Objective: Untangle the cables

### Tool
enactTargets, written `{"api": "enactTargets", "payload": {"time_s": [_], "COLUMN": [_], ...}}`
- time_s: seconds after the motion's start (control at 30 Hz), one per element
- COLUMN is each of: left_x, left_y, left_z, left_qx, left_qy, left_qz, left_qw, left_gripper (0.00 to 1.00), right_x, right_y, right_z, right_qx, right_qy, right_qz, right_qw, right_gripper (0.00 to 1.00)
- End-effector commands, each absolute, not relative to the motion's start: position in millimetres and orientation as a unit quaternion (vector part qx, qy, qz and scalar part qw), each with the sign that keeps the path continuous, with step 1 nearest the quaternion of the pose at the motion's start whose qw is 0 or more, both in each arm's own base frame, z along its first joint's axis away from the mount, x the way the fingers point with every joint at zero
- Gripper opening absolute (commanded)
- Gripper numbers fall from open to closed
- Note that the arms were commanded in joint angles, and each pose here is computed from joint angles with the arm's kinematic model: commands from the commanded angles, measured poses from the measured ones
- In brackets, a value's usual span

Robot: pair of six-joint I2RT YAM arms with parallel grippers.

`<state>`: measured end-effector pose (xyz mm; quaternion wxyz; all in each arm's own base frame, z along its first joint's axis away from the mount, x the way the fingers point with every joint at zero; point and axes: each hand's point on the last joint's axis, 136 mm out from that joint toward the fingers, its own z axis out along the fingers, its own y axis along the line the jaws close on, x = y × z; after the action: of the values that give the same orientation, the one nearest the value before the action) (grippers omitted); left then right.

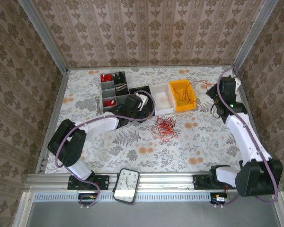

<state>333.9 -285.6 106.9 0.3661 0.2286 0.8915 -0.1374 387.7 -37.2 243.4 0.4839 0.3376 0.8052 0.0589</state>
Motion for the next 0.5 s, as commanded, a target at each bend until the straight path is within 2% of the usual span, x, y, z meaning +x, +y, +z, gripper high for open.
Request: {"api": "enactTargets", "payload": {"time_s": [0.0,0.2,0.47], "left_x": [353.8,344.5,340.7], "left_y": [-245.1,-195.8,-177.0], "left_z": [127.0,129.7,134.0], "left_qx": [0.096,0.012,-0.025], "left_qy": [0.891,0.889,0.883], "left_qz": [-0.084,-0.039,-0.027], "left_qw": [0.436,0.455,0.467], "left_gripper": [0.52,0.54,0.54], "right_x": [413.0,449.4,467.5], "right_y": [-28.3,-9.1,1.8], "right_z": [242.3,222.6,199.1], "right_qx": [0.325,0.311,0.297], "right_qy": [0.812,0.828,0.842], "right_qz": [0.031,-0.035,-0.113], "right_qw": [0.484,0.466,0.436], "right_gripper": [0.0,0.0,0.0]}}
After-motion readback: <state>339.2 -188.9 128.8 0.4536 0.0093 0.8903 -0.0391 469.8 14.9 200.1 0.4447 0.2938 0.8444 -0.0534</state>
